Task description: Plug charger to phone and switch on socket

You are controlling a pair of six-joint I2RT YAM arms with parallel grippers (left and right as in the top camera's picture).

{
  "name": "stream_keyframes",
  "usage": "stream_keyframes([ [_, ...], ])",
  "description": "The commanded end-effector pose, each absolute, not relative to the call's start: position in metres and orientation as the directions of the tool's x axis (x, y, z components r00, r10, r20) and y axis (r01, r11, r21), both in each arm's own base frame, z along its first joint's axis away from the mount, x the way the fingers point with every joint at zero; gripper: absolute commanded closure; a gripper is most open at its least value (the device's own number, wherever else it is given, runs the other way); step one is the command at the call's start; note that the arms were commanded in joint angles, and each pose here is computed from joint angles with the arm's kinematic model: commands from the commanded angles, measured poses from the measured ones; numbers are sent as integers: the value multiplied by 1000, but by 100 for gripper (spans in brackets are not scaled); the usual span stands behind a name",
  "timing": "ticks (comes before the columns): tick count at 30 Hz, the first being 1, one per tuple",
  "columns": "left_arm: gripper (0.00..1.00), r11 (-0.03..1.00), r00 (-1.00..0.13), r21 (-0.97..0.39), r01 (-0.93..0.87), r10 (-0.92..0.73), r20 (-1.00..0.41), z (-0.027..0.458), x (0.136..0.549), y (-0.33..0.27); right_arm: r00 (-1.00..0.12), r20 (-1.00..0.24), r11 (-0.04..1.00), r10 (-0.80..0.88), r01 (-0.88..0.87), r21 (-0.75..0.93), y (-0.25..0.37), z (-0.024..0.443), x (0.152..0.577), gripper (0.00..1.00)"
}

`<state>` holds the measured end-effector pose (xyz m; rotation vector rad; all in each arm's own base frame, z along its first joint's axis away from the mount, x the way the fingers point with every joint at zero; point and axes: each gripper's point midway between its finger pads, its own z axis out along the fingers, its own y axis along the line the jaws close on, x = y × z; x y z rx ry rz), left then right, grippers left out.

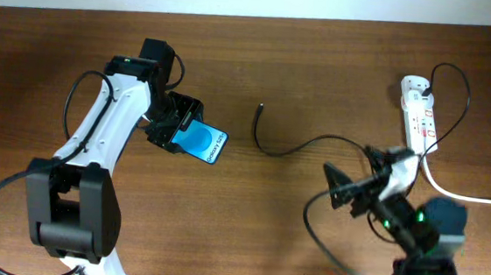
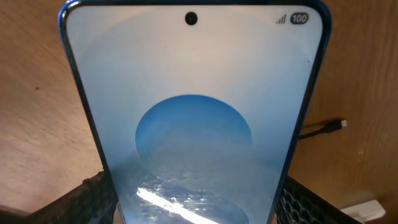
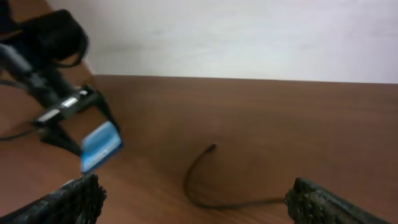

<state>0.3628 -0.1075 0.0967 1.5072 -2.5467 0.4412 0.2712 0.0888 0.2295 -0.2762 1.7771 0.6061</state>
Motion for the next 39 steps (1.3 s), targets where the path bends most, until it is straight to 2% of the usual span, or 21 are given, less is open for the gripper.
stream_keyframes([
  [1, 100, 458, -488, -171, -872, -830, 269, 96, 363, -107, -380, -919, 707, 109, -619, 340, 118, 243, 277, 2],
  [6, 100, 457, -491, -182, -870, -830, 265, 96, 366, -107, -516, -851, 568, 98, -673, 473, 138, 238, 296, 2],
  [12, 100, 460, -501, -206, -864, -826, 257, 96, 371, -114, -751, -630, 468, 200, -491, 734, 145, 199, 324, 2],
  [14, 100, 461, -502, -207, -863, -826, 257, 97, 370, -119, -764, -612, 467, 206, -473, 748, 145, 188, 331, 2],
  [18, 100, 478, -530, -241, -845, -812, 245, 98, 376, -132, -857, -393, 397, 332, -251, 883, 144, 169, 351, 2],
  [20, 100, 452, -501, -230, -862, -827, 255, 98, 375, -134, -869, -374, 395, 324, -235, 888, 149, 158, 353, 1],
  [22, 100, 414, -462, -217, -884, -846, 265, 98, 374, -135, -886, -328, 420, 328, -174, 891, 164, 142, 354, 10],
  [27, 100, 416, -461, -210, -885, -845, 271, 98, 371, -142, -875, -346, 531, 338, -126, 838, 208, 122, 352, 18],
  [30, 100, 432, -479, -214, -876, -828, 290, 99, 367, -152, -868, -381, 572, 318, -144, 807, 227, 118, 346, 20],
  [34, 100, 449, -495, -211, -868, -812, 310, 100, 359, -170, -861, -416, 565, 292, -196, 801, 245, 124, 341, 23],
  [39, 100, 445, -494, -216, -869, -780, 383, 105, 351, -191, -866, -402, 569, 297, -177, 803, 251, 121, 337, 30],
])
